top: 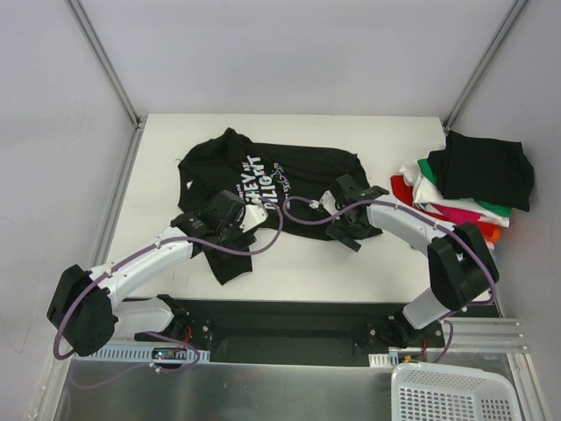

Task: Fold and stack the t-shirts
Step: Flatten the tshirt out

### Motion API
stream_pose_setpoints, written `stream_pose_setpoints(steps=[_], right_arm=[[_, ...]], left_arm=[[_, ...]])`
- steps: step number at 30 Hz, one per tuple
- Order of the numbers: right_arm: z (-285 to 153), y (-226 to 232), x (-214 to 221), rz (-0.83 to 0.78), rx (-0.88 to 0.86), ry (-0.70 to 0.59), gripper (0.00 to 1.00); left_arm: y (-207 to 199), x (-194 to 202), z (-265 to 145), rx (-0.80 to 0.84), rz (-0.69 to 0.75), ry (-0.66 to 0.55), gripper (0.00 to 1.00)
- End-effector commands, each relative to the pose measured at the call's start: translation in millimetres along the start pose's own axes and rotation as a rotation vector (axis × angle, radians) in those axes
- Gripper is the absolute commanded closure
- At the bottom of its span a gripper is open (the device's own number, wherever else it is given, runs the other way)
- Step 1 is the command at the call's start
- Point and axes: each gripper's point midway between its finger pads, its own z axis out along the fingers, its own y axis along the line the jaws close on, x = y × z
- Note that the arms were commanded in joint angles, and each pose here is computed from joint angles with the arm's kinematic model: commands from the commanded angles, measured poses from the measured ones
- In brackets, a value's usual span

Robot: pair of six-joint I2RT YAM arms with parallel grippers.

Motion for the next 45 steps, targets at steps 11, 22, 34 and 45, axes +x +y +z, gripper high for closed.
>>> stream_pose_setpoints(steps=[11, 22, 34, 45], right_arm=[[12.7, -45.0, 8.4, 0.023, 0.114, 0.024, 0.02], [24.9, -46.8, 1.6, 0.030, 0.094, 0.043, 0.01], [30.0, -52.5, 3.9, 0.028, 0.088, 0.055, 0.02], [32.6, -57.1, 6.4, 0.037, 0.078, 0.053, 0.04]], left_arm=[[-65.4, 33.7, -17.3, 0.234, 0.026, -0.089, 0.01], [-93.5, 45.8, -31.6, 0.361, 0.017, -0.096, 0.01], [-106.4, 58.1, -18.9, 0.411, 0.025, -0.019, 0.01], [-103.9, 51.2, -5.5, 0.413, 0.064, -0.004, 0.01]])
